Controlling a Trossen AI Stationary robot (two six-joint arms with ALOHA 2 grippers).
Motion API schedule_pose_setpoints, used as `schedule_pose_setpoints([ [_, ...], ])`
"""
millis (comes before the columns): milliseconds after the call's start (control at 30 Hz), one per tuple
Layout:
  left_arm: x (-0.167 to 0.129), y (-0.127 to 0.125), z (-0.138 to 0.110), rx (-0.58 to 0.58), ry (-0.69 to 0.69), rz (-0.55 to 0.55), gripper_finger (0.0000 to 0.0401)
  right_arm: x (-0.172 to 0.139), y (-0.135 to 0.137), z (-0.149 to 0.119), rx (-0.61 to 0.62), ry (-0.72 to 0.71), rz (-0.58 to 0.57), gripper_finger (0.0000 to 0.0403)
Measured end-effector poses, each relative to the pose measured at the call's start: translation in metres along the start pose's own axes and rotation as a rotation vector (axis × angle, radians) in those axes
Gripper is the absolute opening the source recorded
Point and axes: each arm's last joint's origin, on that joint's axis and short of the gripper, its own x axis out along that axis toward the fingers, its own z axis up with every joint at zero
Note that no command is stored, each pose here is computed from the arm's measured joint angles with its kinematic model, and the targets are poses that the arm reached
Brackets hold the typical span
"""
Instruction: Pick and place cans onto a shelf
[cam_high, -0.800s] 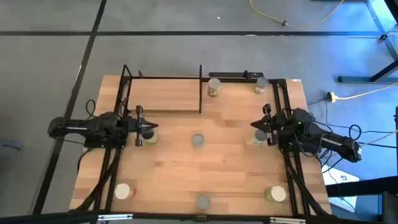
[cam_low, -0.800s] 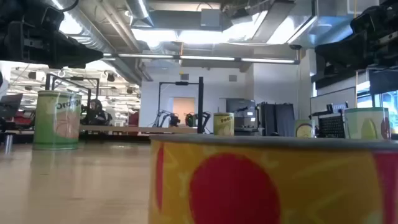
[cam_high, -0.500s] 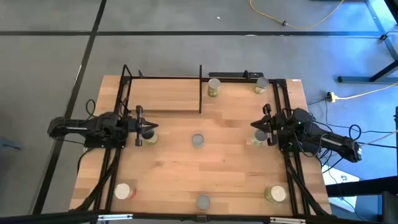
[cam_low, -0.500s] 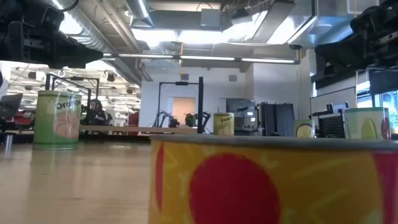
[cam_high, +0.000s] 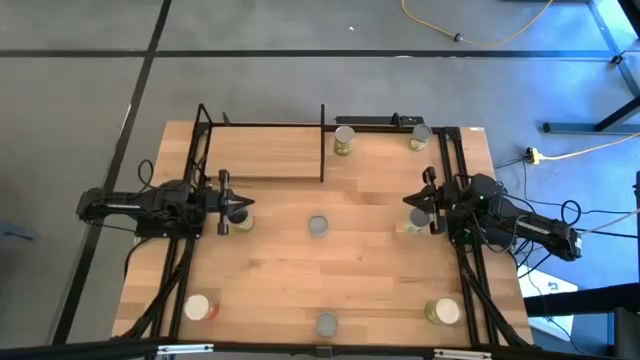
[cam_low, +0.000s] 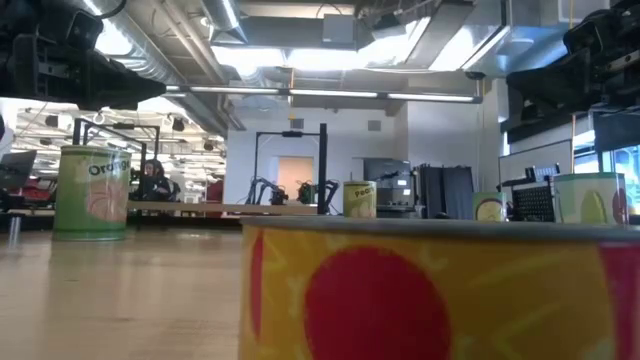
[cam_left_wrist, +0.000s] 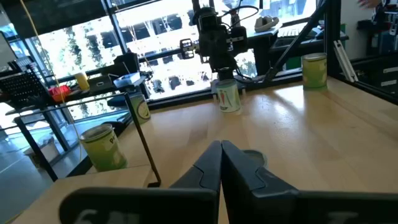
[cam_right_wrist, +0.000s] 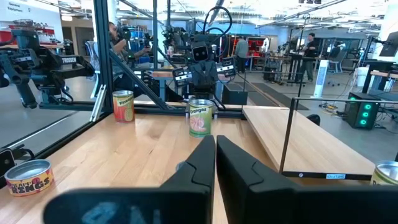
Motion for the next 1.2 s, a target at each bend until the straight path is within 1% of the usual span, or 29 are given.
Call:
schedule_pose_setpoints([
  [1200,0.0000,0.0004,0.0007,0.000,-0.006,0.009,0.0000,0.0000,0.0000,0.0000,0.001,0.000,0.000,0.0019],
])
